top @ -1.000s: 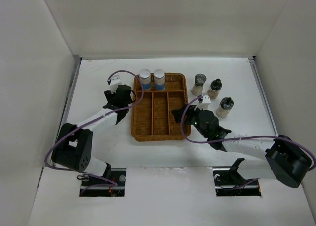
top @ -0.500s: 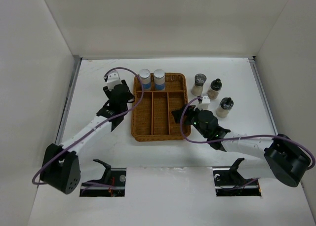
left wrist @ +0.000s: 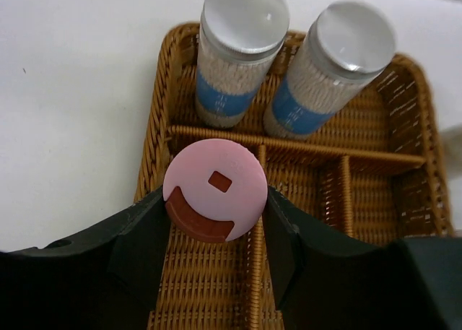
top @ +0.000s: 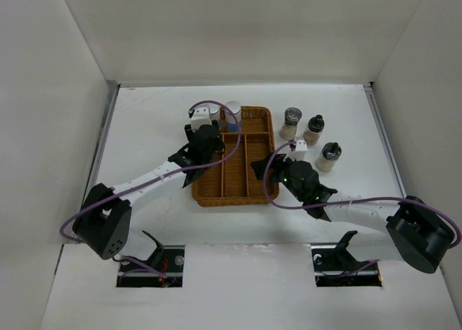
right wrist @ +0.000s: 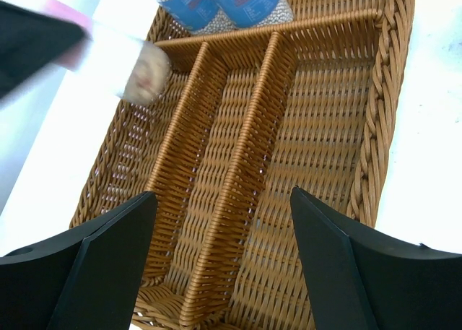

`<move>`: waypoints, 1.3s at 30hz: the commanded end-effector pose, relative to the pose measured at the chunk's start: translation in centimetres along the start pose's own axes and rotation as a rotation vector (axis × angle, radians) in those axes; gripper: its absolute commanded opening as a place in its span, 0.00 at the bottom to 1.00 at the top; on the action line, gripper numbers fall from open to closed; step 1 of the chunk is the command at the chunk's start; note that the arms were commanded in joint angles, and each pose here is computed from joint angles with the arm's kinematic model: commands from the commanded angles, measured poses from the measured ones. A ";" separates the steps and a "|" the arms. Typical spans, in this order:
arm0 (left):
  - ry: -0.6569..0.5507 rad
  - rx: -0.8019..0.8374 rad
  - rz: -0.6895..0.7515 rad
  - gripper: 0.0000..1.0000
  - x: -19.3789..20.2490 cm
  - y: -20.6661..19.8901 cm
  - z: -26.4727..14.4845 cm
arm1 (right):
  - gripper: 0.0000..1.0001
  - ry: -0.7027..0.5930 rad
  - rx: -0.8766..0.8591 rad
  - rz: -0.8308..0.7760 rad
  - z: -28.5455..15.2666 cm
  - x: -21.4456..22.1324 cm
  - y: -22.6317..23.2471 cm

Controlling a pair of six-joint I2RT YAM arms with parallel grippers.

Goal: Organize the condiment bottles

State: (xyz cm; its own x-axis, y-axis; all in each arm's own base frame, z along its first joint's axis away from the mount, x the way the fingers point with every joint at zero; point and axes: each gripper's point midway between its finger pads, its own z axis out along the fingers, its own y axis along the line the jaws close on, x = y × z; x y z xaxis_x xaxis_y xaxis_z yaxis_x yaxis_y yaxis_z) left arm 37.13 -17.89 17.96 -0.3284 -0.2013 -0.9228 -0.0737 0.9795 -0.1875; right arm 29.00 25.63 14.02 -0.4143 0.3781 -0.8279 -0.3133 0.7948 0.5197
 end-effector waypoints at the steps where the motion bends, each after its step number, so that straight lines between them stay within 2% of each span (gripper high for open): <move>1: -0.026 0.026 -0.048 0.33 -0.9 -1.5 0.7 | 0.81 -0.076 -0.050 0.021 -0.2 -2.6 1.5; 8: 0.003 -0.012 -0.014 0.35 2.3 -1.2 2.4 | 0.81 -0.085 -0.047 0.023 -0.3 -2.8 1.4; 17: -0.023 -0.019 -0.018 0.76 2.1 -0.9 1.9 | 0.81 -0.082 -0.044 0.015 -0.3 -2.7 1.4; 19: -0.034 -0.014 -0.025 0.81 1.7 -0.8 1.5 | 0.77 -0.086 -0.043 0.000 -0.2 -2.8 1.3; 22: -0.059 0.004 -0.045 0.84 0.9 -0.6 0.5 | 0.58 -0.082 -0.045 -0.007 -0.2 -2.9 1.4; 25: -0.110 0.041 -0.092 0.83 -0.6 -0.4 -0.9 | 0.34 -0.105 -0.041 -0.029 -0.7 -3.9 1.5; 27: -0.153 0.077 -0.126 0.80 -1.6 -0.3 -2.3 | 0.27 -0.114 -0.013 -0.034 -0.9 -4.2 1.1; 31: -0.204 0.151 -0.187 0.62 -2.2 0.1 -4.2 | 0.28 -0.129 0.098 -0.050 -1.2 -5.1 -1.1; 34: -0.216 0.146 -0.236 0.49 -1.2 1.5 -4.7 | 0.31 -0.133 0.174 -0.083 -1.5 -6.0 -2.2; 37: -0.212 0.106 -0.313 0.42 0.4 4.0 -4.9 | 0.37 -0.144 0.262 -0.114 -1.8 -6.8 -3.7; 39: -0.215 0.080 -0.378 0.40 1.4 5.8 -5.0 | 0.45 -0.155 0.343 -0.141 -2.1 -7.8 -5.2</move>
State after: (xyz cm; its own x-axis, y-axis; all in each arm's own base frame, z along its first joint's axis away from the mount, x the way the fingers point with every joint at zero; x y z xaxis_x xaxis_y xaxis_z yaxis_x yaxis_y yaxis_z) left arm 31.79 -13.87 16.87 -0.1522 -0.4245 -0.8926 -0.0513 0.9052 -0.4218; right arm 30.75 20.19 16.04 -0.3137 0.3212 -0.8935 -0.1477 0.9131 0.3801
